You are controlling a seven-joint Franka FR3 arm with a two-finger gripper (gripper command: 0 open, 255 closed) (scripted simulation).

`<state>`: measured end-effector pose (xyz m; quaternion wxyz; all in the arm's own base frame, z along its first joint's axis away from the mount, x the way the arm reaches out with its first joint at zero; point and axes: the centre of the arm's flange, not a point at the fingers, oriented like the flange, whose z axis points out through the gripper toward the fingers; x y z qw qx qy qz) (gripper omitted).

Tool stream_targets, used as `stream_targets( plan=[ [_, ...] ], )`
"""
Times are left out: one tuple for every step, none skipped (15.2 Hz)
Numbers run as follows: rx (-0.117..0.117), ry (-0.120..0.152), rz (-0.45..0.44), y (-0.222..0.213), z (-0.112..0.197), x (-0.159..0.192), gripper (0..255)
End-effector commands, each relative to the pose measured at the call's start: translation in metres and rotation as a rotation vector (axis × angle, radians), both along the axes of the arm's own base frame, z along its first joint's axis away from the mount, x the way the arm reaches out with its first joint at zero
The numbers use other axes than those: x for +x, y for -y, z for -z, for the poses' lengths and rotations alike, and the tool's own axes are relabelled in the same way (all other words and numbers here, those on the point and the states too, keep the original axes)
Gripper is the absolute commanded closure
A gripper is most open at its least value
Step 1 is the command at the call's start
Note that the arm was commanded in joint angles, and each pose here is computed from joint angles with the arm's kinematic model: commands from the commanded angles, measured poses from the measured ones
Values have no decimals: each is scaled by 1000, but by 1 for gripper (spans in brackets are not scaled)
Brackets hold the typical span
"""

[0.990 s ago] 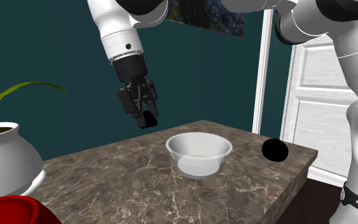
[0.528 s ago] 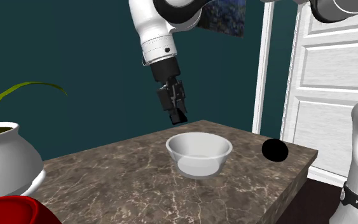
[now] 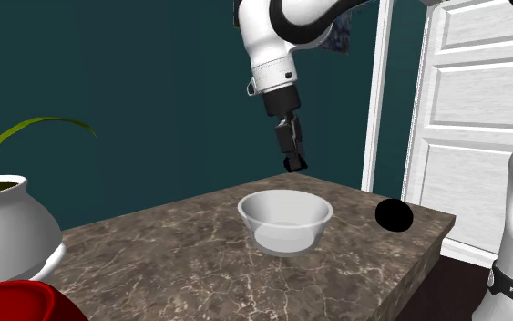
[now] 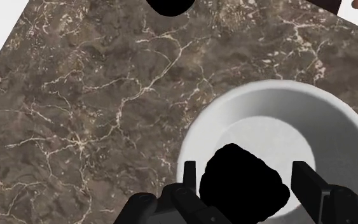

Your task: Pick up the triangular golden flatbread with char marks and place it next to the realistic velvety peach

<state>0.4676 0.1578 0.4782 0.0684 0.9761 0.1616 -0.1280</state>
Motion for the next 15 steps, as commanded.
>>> stream_targets(
  plan=[
    [1,0,-1,24,0,-12,255],
    [1,0,-1,35,0,-18,255],
    [1,0,-1,47,0,-23,255],
    [1,0,-1,59,0,-29,255],
    [1,0,-1,71,0,-35,255],
    [1,0,-1,83,0,-40,255],
    [1,0,-1,95,0,-46,255],
    [1,0,-1,107,0,-51,255],
    [1,0,-1,119,-1,-57,255],
    [1,0,-1,131,-1,-63,255],
    [1,0,-1,143,-1,-68,255],
    [1,0,-1,155,-1,-74,255],
    [1,0,-1,167,-1,-80,255],
    [1,0,-1,179,-1,-85,255],
    [1,0,-1,191,-1,-91,255]
  ],
)
